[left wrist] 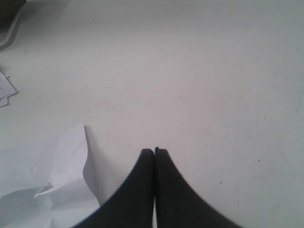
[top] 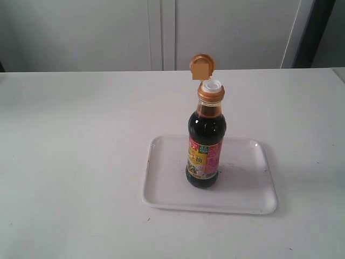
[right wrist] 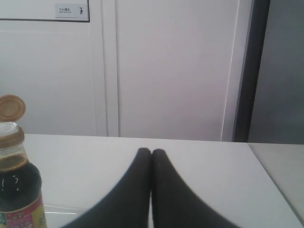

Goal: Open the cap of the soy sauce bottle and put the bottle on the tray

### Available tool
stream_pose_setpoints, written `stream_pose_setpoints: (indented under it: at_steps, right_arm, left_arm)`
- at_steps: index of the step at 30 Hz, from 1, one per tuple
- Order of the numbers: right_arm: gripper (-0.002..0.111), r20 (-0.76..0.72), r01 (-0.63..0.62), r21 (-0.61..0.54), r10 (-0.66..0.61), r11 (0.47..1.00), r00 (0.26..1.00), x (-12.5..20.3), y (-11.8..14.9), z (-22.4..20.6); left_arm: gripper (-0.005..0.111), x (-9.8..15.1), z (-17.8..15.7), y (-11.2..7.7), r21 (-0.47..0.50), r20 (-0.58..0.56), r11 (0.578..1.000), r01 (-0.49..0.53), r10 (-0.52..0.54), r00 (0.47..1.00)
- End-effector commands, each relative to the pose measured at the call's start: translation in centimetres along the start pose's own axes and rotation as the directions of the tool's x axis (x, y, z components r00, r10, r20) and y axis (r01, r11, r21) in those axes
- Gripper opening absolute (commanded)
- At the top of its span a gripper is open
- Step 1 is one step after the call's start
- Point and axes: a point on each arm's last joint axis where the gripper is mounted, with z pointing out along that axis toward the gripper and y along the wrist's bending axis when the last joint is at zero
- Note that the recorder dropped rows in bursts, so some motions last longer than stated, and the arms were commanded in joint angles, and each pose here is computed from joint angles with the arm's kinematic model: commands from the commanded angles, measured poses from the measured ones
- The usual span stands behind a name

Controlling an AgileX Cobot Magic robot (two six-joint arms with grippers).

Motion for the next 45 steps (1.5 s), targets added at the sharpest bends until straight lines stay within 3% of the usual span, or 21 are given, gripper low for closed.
stream_pose_setpoints:
  at_steps: [1,9,27,37,45]
  right_arm:
    - [0.0,0.001,0.004,0.001,-0.004,1.0,1.0,0.1,0.0,0.0]
    - [0.0,0.008,0.062,0.018,-0.063,0.998,0.998,0.5,-0.2,0.1]
    - [0.0,-0.153,0.03,0.03,-0.025,0.999,0.988,8.6,-0.6,0.3]
    - [0.0,-0.279,0.049,0.022,-0.04,0.999,0.959,9.8,-0.6,0.1]
    - [0.0,-0.298,0.044,0.022,-0.036,0.999,0.954,10.0,-0.6,0.0]
  left_arm:
    - [0.0,0.1,0.0,-0.1,0.005,0.005,1.0,0.024,-0.024,1.0]
    - [0.0,0.1,0.0,-0.1,0.005,0.005,1.0,0.024,-0.024,1.0]
    - [0.0,0.1,0.0,-0.1,0.005,0.005,1.0,0.024,-0.024,1.0]
    - [0.0,0.1,0.0,-0.1,0.005,0.005,1.0,0.024,-0.024,1.0]
    - [0.0,0.1,0.0,-0.1,0.005,0.005,1.0,0.024,-0.024,1.0]
